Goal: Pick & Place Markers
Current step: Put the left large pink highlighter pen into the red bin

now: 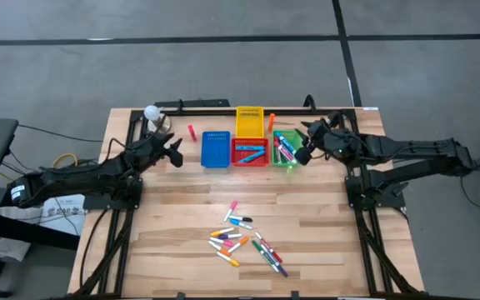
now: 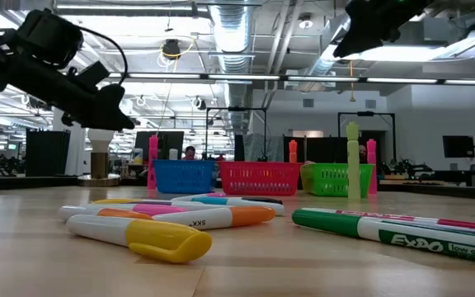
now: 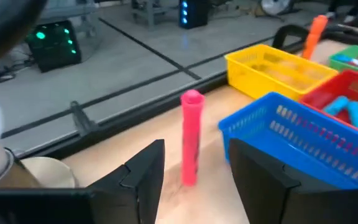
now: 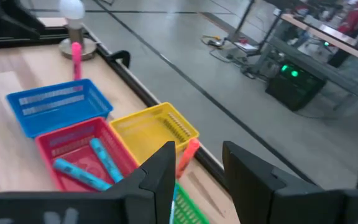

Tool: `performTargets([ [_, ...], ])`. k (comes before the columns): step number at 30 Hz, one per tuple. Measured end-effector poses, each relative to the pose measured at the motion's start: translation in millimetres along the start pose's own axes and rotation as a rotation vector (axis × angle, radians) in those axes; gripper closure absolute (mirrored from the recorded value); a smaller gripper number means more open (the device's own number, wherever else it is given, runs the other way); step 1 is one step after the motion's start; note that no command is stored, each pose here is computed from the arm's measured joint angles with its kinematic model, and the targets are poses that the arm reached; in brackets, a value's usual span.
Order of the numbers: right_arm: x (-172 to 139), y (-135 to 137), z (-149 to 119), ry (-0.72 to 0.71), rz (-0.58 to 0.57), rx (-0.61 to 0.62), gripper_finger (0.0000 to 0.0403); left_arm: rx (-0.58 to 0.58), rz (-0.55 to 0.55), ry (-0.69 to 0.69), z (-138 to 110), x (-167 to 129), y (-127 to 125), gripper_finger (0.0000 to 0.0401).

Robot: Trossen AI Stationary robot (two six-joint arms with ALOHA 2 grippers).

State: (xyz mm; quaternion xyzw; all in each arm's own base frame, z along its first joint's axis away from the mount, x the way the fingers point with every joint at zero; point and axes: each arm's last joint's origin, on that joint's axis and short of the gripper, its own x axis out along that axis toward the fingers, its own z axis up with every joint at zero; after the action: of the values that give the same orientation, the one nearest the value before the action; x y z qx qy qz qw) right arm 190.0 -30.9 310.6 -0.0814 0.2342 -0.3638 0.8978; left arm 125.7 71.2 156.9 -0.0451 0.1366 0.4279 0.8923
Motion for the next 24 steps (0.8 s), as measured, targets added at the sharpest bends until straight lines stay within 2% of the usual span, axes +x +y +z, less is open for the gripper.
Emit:
performTargets([
  [4, 3, -4, 1, -0.002, -0.024, 0.017, 0.0278, -0.03, -0.022, -0.033, 2, 6, 2, 0.0223],
  [15, 5, -7, 8, -0.057, -0.041, -0.006, 0.0278, -0.055, -0.077, 0.012, -7, 32, 9, 0.0241],
  [24, 4, -7, 8, -0.057, -0.04, -0.006, 0.0278, 0.031, -0.08, 0.052, -15, 40, 6, 0.023],
])
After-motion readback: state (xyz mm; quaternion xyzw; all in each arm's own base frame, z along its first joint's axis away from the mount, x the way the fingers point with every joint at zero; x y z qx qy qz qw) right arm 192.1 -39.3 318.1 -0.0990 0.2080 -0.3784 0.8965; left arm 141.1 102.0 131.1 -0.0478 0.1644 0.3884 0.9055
